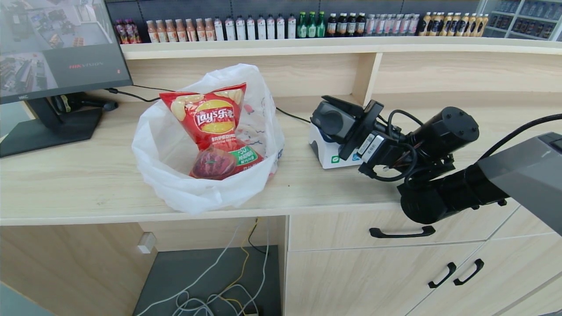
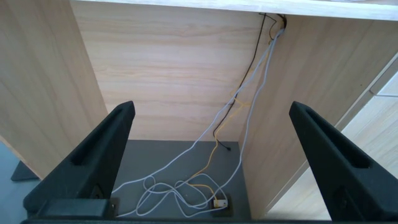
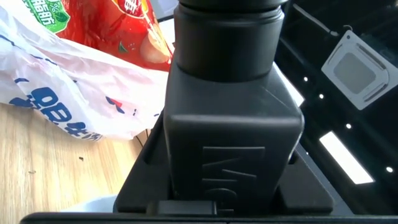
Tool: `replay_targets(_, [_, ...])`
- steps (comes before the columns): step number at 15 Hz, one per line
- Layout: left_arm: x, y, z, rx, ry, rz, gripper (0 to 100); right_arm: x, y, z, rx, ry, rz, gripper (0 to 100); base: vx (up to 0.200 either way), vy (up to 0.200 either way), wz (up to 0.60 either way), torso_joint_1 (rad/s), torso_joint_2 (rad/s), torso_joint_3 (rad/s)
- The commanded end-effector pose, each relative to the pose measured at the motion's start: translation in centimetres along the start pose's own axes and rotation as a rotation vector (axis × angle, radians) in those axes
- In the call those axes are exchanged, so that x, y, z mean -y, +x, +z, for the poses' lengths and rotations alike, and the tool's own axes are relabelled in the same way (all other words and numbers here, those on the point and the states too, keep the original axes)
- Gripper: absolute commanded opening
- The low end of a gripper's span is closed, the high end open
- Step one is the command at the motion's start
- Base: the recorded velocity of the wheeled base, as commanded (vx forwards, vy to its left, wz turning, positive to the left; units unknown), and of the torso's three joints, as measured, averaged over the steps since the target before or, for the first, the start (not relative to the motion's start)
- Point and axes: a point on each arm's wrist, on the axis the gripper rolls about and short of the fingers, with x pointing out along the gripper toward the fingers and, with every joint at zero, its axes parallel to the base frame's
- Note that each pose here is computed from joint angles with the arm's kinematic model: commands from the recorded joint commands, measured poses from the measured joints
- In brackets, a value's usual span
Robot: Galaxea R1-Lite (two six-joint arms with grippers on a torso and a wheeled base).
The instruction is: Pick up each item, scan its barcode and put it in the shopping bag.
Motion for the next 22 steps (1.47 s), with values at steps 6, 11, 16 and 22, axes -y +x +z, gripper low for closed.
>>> replay_targets(6, [0.0,0.0,0.0,0.000,0.000,0.000,100,2.1,1.2,4.4,0.064,0.002,-0.029,0,0.000,0.000,0.00,0.000,0.00,0.000])
replay_targets(11, [0.0,0.0,0.0,0.000,0.000,-0.001,100,4.5,-1.0,7.8,0.015,0.115,-0.054,0,0.000,0.000,0.00,0.000,0.00,0.000])
replay_targets(16, [0.0,0.0,0.0,0.000,0.000,0.000,100,5.6,-2.7,13.4,-0.104,0.473,-0.207,0,0.000,0.000,0.00,0.000,0.00,0.000])
replay_targets(22, [0.0,0.0,0.0,0.000,0.000,0.000,100,4.4,-7.3,14.5,-0.329,0.849,-0.356,0,0.000,0.000,0.00,0.000,0.00,0.000])
